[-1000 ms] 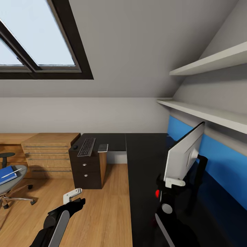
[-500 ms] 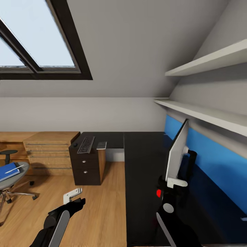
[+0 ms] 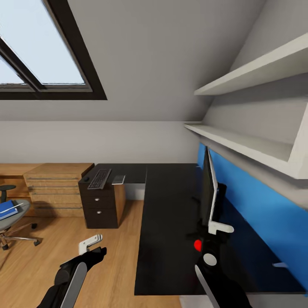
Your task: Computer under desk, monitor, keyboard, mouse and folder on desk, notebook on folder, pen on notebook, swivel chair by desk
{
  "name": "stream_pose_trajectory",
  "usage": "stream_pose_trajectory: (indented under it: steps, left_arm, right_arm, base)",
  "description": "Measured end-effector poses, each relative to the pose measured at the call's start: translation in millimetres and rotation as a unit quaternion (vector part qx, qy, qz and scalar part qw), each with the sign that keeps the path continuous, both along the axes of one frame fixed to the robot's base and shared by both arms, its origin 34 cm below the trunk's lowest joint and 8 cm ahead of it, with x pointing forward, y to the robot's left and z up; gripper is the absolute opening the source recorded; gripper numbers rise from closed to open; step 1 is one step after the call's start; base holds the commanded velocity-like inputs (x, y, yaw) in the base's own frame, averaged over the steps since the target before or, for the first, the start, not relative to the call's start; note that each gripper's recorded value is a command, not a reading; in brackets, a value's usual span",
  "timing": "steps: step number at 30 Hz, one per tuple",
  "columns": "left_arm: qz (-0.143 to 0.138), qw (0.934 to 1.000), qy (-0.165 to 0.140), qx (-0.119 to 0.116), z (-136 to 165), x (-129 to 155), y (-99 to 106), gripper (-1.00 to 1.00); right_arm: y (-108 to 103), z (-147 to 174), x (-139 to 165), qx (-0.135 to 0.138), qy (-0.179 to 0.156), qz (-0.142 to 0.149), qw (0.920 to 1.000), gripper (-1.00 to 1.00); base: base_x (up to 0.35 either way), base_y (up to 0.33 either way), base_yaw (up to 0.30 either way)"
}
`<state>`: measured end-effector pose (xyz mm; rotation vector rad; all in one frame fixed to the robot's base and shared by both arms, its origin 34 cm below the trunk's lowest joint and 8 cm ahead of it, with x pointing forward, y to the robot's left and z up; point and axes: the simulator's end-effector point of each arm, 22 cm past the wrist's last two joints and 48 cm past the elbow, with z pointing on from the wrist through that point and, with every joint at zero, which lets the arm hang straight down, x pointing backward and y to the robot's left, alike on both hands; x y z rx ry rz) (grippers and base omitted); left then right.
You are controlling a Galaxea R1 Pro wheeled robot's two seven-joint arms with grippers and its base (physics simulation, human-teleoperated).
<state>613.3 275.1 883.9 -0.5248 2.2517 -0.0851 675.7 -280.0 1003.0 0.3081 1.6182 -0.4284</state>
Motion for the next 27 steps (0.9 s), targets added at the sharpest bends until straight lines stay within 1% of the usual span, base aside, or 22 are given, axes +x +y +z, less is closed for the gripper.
stream_pose_trajectory:
  steps: [5, 8, 15, 21, 27]
  left_arm:
    - [0.000, 1.0000, 0.001, 0.000, -0.5, -0.2, 0.0, 1.00]
    - [0.000, 1.0000, 0.001, -0.001, -0.5, -0.1, -0.2, 1.00]
    - [0.000, 1.0000, 0.000, -0.001, -0.2, 0.0, -0.3, 1.00]
    - [0.000, 1.0000, 0.000, -0.001, -0.4, 0.3, -0.3, 1.00]
    - [-0.001, 1.0000, 0.000, -0.001, -0.3, 0.1, -0.4, 1.00]
  right_arm:
    - [0.6, -0.4, 0.2, 0.000, 0.001, 0.001, 1.0000, 1.00]
    - [0.5, -0.6, 0.2, 0.000, 0.001, 0.001, 1.0000, 1.00]
    - [0.6, -0.8, 0.2, 0.001, 0.000, 0.001, 1.0000, 1.00]
    - [0.7, 0.2, 0.9, -0.001, -0.002, 0.003, 1.0000, 1.00]
    - [0.9, 0.4, 0.6, -0.001, -0.002, 0.004, 1.0000, 1.00]
  base:
    - [-0.021, -0.342, 0.000]
    - [-0.073, -0.179, 0.000]
    - [-0.026, -0.026, 0.000]
    - [-0.256, -0.001, 0.000]
    - [-0.082, 0.000, 0.000]
